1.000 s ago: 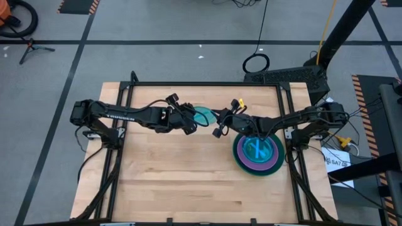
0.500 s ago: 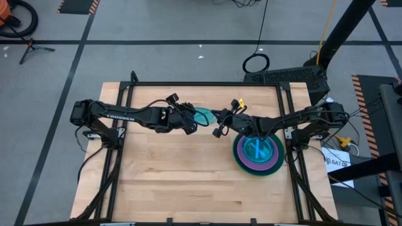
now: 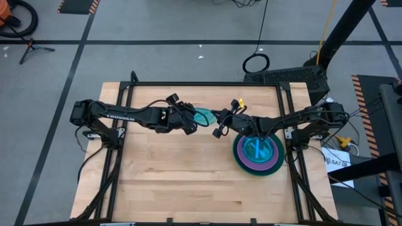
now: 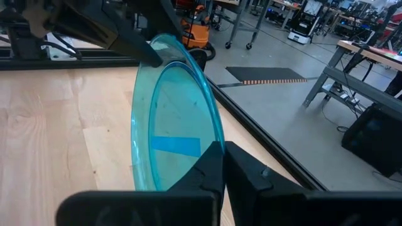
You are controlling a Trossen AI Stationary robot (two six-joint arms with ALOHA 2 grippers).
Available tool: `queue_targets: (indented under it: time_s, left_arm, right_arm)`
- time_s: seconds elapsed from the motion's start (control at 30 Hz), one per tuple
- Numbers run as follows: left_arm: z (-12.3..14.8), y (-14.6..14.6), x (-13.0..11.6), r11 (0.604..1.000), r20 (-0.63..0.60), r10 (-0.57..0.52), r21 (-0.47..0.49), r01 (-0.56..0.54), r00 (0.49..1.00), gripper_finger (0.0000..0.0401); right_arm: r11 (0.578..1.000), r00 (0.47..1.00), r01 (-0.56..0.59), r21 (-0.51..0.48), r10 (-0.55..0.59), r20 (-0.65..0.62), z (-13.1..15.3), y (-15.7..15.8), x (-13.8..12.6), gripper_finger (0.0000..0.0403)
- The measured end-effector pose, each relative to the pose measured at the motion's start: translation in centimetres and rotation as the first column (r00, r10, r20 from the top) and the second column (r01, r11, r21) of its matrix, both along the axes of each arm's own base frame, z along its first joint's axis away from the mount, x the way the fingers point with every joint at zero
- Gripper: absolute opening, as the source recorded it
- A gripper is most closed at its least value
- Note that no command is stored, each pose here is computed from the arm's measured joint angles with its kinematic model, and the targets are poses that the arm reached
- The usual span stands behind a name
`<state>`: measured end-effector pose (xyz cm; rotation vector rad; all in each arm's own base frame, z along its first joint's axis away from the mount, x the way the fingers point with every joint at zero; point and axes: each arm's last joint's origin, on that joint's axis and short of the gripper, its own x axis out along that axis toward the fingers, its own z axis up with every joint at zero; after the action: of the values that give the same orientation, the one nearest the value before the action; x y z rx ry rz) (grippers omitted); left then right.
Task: Stack plastic plates
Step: Stack the blue plate on top of the other blue plate
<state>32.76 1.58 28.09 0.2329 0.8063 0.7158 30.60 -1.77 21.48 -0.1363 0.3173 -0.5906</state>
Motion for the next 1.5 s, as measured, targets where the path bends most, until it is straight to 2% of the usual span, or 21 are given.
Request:
queue_targets:
  time_s: [0.23, 0.73, 1.03, 1.3, 1.5]
  left_arm:
    - [0.00, 0.00, 0.00, 1.000, -0.017, -0.014, 0.012, 0.015, 1.000, 0.0200]
    - [0.15, 0.00, 0.17, 0.999, -0.007, -0.027, 0.022, 0.027, 1.000, 0.0210]
    - [0.13, 0.00, 0.17, 0.998, -0.037, -0.052, 0.042, 0.053, 0.998, 0.0266]
    - [0.08, -0.09, 0.21, 0.995, -0.053, -0.092, 0.023, 0.094, 0.994, 0.0271]
    - [0.09, -0.07, 0.20, 0.994, -0.073, -0.102, 0.042, 0.105, 0.992, 0.0271]
  right_arm:
    - [1.000, 1.000, 0.001, 0.003, -0.001, 0.002, 0.00, 0.00, 0.00, 0.0006]
    - [1.000, 1.000, 0.008, 0.011, -0.008, 0.008, 0.00, -0.03, -0.01, 0.0006]
    - [0.999, 0.998, -0.010, -0.040, 0.008, -0.058, -0.26, -0.03, -0.10, 0.0006]
    - [0.997, 0.993, -0.025, -0.079, 0.015, -0.115, -0.48, -0.07, -0.18, 0.0006]
    - [0.992, 0.984, 0.049, -0.117, -0.068, -0.164, -0.81, -0.28, -0.49, 0.0006]
